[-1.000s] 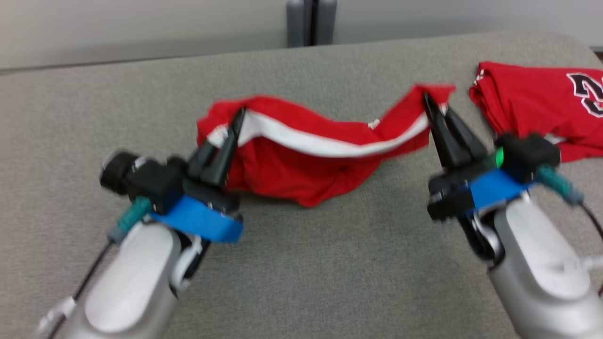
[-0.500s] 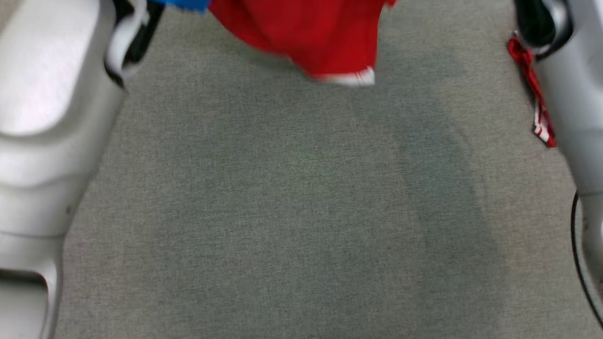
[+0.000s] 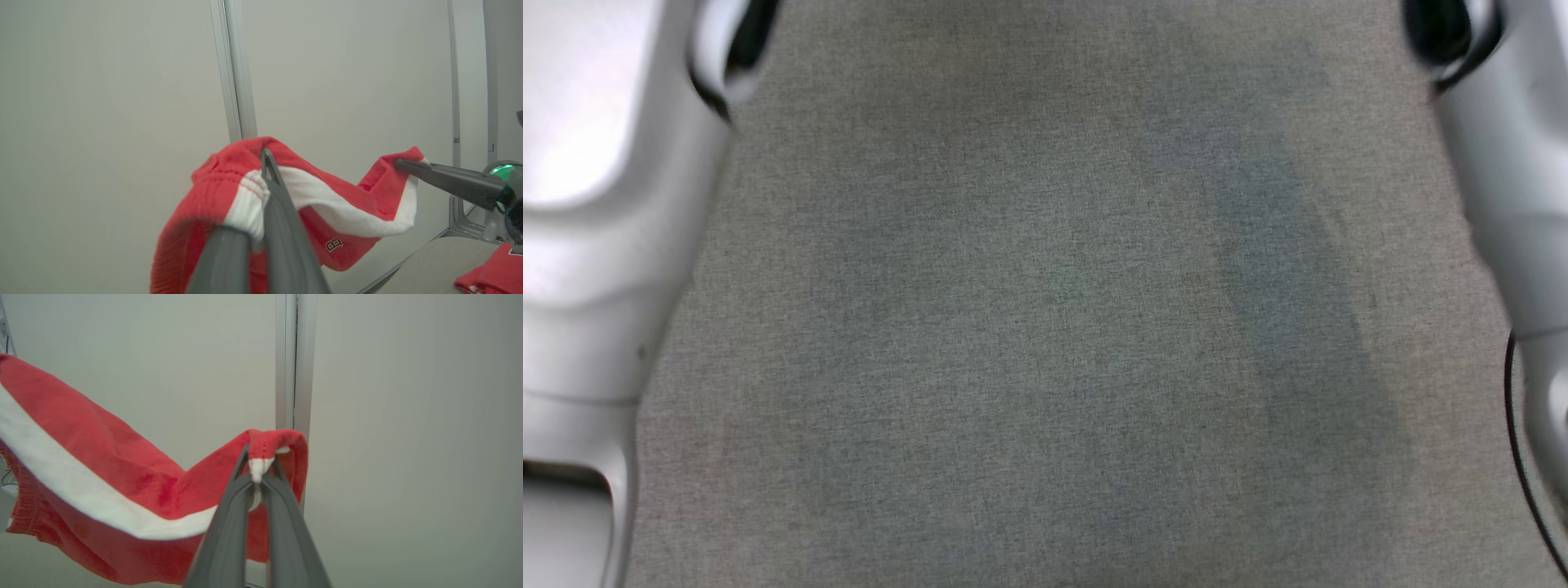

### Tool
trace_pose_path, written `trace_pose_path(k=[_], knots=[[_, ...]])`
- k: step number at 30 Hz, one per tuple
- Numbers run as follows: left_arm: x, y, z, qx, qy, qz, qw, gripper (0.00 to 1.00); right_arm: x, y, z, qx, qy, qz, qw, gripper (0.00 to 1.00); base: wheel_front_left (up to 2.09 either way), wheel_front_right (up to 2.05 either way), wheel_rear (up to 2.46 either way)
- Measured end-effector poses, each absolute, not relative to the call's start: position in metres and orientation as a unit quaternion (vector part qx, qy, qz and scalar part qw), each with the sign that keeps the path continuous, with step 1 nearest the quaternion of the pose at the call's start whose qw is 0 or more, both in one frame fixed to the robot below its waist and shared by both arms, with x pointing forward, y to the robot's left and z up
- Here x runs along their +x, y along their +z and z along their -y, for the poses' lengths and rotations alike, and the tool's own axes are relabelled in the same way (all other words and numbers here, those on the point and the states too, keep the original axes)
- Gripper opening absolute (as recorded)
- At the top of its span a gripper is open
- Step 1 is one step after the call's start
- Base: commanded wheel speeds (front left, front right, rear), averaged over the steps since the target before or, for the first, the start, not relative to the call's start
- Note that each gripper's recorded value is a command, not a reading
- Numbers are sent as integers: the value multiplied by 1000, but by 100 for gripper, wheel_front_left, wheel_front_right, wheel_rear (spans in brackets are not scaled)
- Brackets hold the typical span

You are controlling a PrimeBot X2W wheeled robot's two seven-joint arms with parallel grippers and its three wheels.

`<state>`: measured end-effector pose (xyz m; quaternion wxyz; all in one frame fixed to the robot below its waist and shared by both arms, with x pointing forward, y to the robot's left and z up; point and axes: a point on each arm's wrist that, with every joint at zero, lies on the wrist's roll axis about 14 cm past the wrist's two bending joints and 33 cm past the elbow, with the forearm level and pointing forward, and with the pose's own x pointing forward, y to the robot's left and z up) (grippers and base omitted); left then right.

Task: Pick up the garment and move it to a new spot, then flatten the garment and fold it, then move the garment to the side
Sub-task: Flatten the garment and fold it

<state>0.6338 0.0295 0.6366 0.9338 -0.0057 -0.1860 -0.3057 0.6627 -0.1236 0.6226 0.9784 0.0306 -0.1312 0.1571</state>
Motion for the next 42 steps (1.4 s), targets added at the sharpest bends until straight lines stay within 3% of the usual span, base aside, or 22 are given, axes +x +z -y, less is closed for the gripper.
trace_pose_path(k=[7, 16, 30, 42], knots=[[596, 540, -38, -28, -302, 88, 949, 0, 622, 529, 116, 58, 169, 35, 983, 0, 0, 0, 0], [515, 481, -44, -69, -292, 12, 954, 0, 540, 466, 117, 60, 175, -39, 982, 0, 0, 0, 0], [401, 441, -36, -114, -286, -76, 948, 0, 432, 432, 135, 101, 144, -94, 980, 0, 0, 0, 0], [339, 430, -39, -107, -291, -106, 945, 0, 359, 417, 151, 136, 101, -117, 979, 0, 0, 0, 0]])
